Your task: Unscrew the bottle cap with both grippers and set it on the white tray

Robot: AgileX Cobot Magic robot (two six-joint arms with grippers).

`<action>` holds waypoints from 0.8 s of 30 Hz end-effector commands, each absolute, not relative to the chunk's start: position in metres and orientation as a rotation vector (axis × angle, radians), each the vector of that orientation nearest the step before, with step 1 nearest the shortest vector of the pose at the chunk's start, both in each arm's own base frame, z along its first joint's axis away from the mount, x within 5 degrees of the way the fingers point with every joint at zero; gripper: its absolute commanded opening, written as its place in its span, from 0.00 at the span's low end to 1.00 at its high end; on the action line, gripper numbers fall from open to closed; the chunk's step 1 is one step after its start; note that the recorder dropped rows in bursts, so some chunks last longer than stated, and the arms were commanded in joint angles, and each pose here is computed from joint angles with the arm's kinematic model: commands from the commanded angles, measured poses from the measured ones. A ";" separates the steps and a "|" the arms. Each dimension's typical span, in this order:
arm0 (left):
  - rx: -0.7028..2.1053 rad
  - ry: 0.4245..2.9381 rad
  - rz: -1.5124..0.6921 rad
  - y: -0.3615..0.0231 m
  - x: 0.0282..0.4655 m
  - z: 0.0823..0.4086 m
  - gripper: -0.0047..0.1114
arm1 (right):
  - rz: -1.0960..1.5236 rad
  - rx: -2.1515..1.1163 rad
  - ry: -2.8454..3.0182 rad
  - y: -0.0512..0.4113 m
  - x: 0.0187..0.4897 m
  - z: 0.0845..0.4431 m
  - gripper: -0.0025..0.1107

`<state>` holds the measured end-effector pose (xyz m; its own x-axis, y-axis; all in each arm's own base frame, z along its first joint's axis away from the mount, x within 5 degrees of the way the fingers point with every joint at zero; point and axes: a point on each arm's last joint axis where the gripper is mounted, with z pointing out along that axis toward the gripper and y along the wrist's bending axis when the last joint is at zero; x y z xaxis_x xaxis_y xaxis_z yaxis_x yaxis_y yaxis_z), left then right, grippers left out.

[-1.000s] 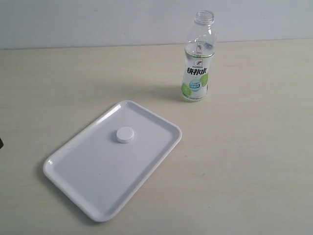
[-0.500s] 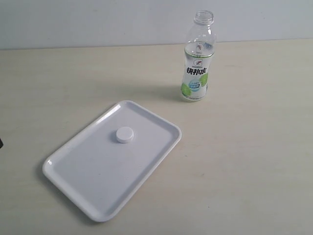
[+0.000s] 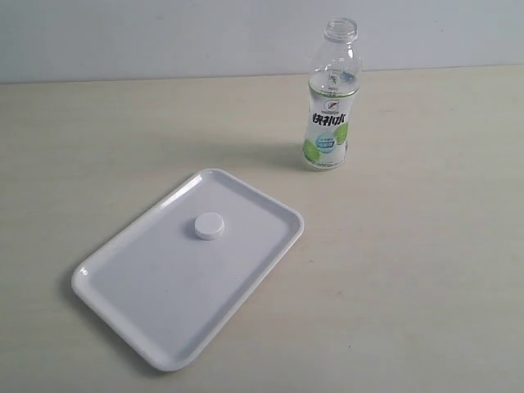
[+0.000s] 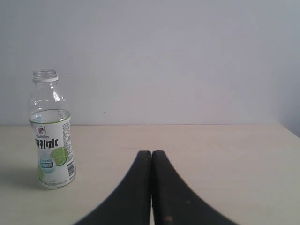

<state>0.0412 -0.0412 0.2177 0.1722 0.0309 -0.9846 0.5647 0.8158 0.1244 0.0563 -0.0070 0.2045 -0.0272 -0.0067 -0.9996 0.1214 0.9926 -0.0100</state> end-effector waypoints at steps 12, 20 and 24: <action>0.453 1.400 -0.235 -0.029 0.049 0.215 0.04 | -0.111 0.089 1.592 -0.007 0.056 0.203 0.02; 0.303 1.421 -0.107 -0.023 0.052 0.216 0.04 | -0.110 0.090 1.592 -0.007 0.056 0.203 0.02; 0.314 1.421 -0.061 -0.022 0.053 0.216 0.04 | -0.110 0.090 1.592 -0.007 0.056 0.203 0.02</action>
<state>0.0536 -0.0209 0.2165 0.1477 0.1374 -0.9794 0.2210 0.9607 0.1681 0.0563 -0.0070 0.2045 -0.0268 -0.0041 -0.9996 0.1211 0.9926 -0.0073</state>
